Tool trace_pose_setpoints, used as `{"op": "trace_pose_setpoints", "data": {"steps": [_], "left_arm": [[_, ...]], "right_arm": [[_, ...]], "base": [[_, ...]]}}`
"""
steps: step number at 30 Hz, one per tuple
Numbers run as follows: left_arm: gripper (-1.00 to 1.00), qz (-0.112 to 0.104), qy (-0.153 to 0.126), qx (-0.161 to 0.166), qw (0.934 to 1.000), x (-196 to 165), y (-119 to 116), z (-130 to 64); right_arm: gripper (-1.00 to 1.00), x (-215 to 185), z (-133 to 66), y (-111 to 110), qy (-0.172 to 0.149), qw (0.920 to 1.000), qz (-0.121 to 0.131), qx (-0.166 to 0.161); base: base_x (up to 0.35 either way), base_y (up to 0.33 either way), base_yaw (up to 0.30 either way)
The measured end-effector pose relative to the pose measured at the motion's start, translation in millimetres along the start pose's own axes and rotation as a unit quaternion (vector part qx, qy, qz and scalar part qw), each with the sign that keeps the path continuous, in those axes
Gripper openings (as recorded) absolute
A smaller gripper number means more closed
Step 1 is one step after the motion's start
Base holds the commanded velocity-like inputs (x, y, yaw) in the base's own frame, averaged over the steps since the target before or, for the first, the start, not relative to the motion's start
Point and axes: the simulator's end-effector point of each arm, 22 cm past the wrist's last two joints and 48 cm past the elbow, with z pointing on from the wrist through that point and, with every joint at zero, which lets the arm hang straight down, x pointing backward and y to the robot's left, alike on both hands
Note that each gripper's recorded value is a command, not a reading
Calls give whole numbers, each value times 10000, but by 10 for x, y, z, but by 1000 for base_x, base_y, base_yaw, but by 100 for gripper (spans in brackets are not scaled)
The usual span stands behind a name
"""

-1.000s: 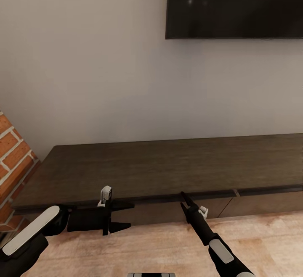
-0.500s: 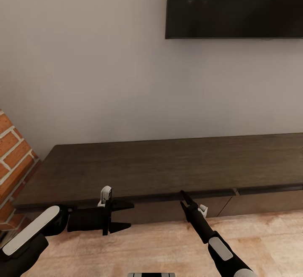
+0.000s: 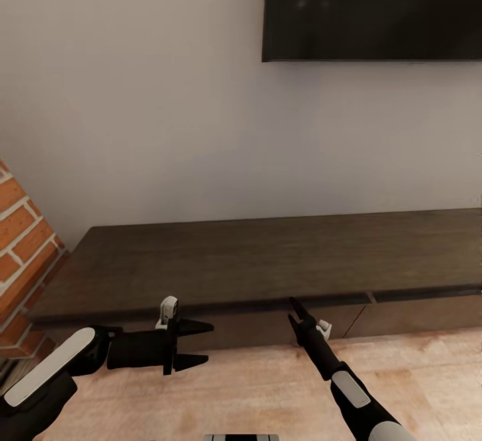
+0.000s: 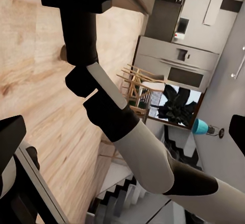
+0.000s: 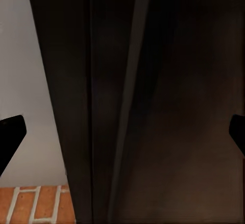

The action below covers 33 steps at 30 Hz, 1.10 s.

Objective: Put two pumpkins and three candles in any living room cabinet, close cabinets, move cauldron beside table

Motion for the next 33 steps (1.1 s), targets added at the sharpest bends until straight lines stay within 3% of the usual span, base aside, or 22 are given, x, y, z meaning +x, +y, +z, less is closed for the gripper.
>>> {"op": "trace_pose_setpoints", "data": {"steps": [33], "left_arm": [[100,-5,5,-7,10000,4,6,5]], "right_arm": [[100,0,0,2,0,10000,5,-2]], "base": [[1,0,0]]}}
